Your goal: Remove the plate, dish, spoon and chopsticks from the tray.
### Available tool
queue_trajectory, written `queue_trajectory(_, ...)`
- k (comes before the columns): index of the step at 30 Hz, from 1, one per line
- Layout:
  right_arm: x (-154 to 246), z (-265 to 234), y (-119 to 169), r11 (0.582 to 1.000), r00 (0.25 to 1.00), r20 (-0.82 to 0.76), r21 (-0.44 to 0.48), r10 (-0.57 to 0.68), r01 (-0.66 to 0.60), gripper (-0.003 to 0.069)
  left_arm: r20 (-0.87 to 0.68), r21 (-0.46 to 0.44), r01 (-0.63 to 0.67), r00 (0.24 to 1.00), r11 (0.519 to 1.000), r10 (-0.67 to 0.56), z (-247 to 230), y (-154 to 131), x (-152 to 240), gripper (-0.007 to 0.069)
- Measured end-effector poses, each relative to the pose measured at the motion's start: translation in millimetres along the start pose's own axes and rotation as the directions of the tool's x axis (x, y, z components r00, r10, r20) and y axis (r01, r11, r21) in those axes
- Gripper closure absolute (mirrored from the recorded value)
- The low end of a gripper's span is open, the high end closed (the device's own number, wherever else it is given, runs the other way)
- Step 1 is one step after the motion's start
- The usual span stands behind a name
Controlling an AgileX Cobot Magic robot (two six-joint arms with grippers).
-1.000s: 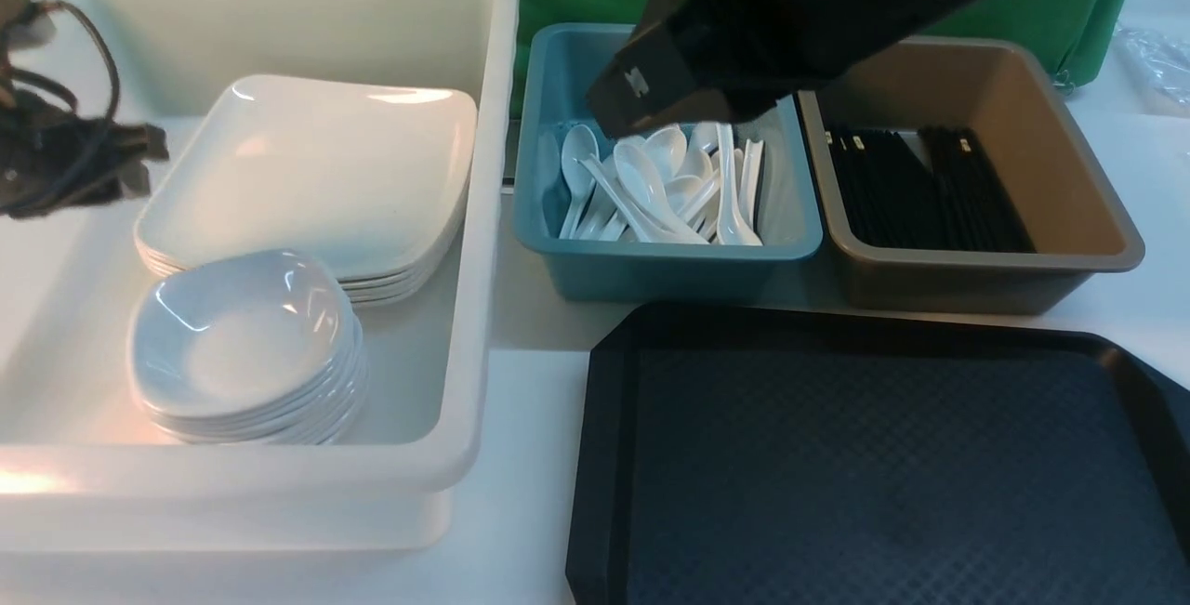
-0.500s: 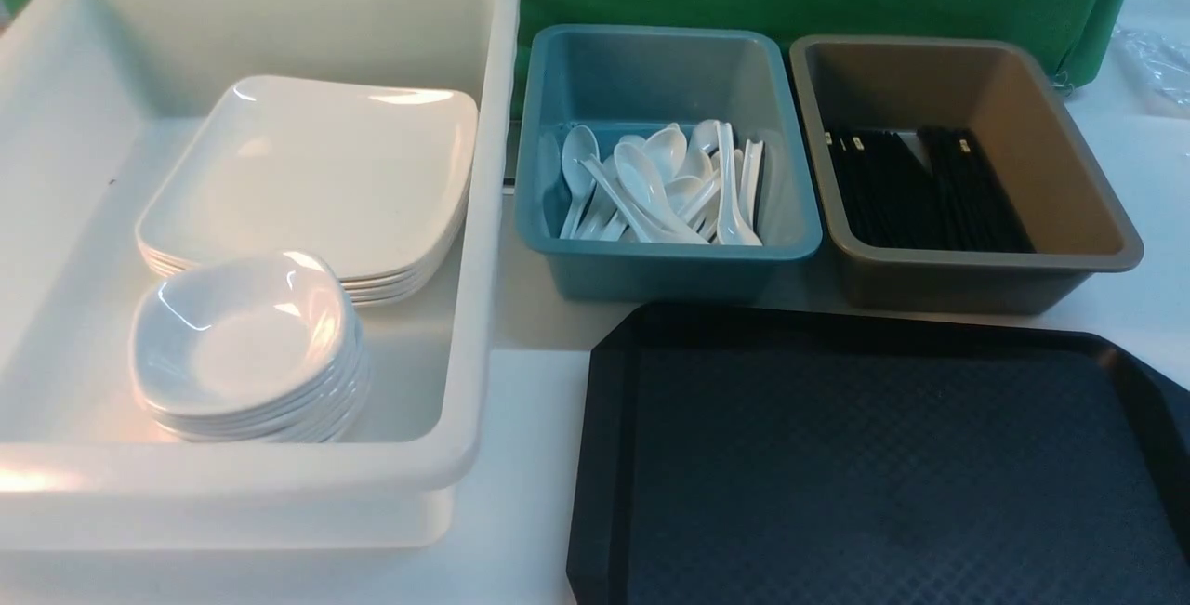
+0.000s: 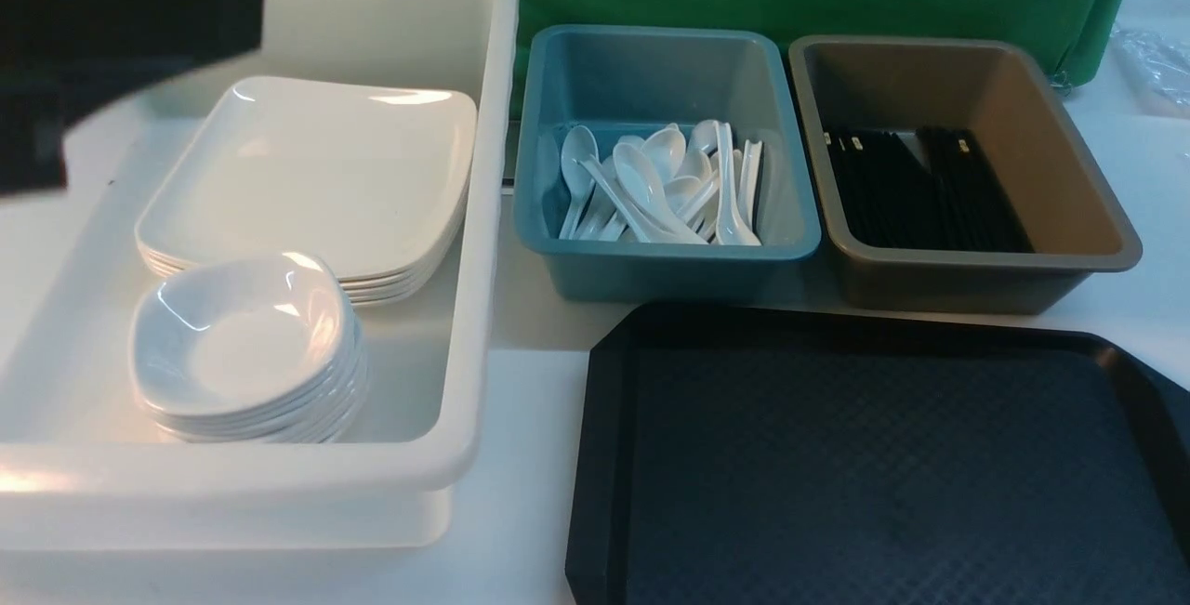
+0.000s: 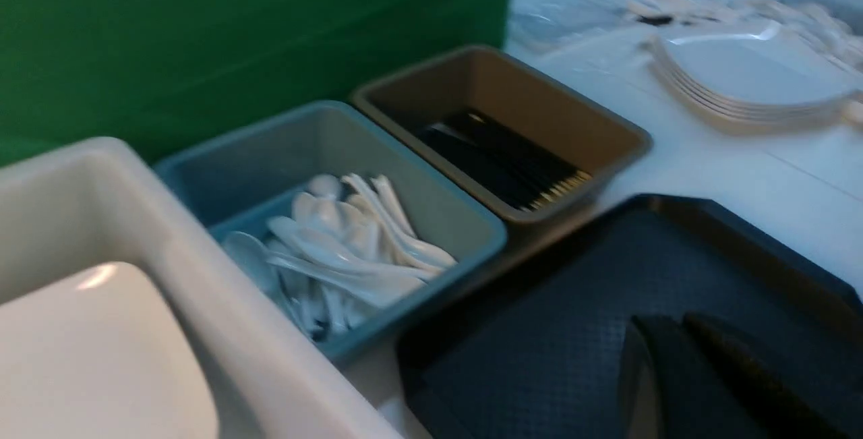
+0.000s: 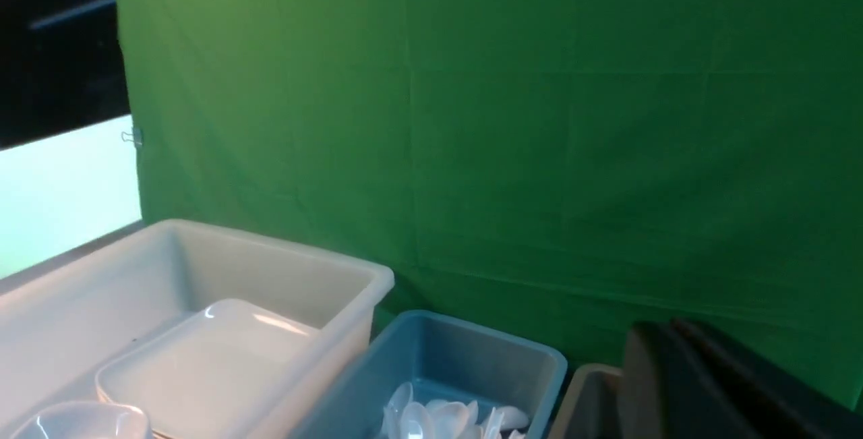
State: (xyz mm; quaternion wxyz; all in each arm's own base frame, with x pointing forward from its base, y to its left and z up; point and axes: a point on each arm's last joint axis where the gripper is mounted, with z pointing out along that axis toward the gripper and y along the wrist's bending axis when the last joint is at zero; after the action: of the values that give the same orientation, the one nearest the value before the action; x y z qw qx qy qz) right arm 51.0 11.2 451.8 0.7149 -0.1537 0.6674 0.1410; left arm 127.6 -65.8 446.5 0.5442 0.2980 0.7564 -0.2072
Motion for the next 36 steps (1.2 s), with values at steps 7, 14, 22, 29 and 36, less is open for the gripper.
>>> queue_trajectory(7,57,-24,-1,0.999,0.997,0.074,-0.023,-0.036,0.038,0.0635,-0.019,-0.037,0.05,0.999,0.998,-0.05,-21,-25,57,0.0621)
queue_trajectory(14,72,-24,0,0.999,0.998,0.058,-0.026,-0.023,0.025,0.0632,0.126,-0.14,0.214,0.972,0.967,-0.197,-36,-42,136,0.0618)
queue_trajectory(22,71,-25,0,0.999,0.998,0.061,-0.026,-0.023,0.025,0.0616,0.253,-0.182,0.27,0.942,0.946,-0.22,-41,-44,158,0.0613)
queue_trajectory(29,71,-25,0,0.999,0.998,0.062,-0.026,-0.024,0.026,0.0598,0.258,-0.185,0.27,0.941,0.945,-0.218,-41,-44,157,0.061)
queue_trajectory(36,71,-25,0,0.999,0.998,0.062,-0.026,-0.024,0.026,0.0587,0.256,-0.187,0.267,0.942,0.945,-0.216,-41,-44,158,0.061)
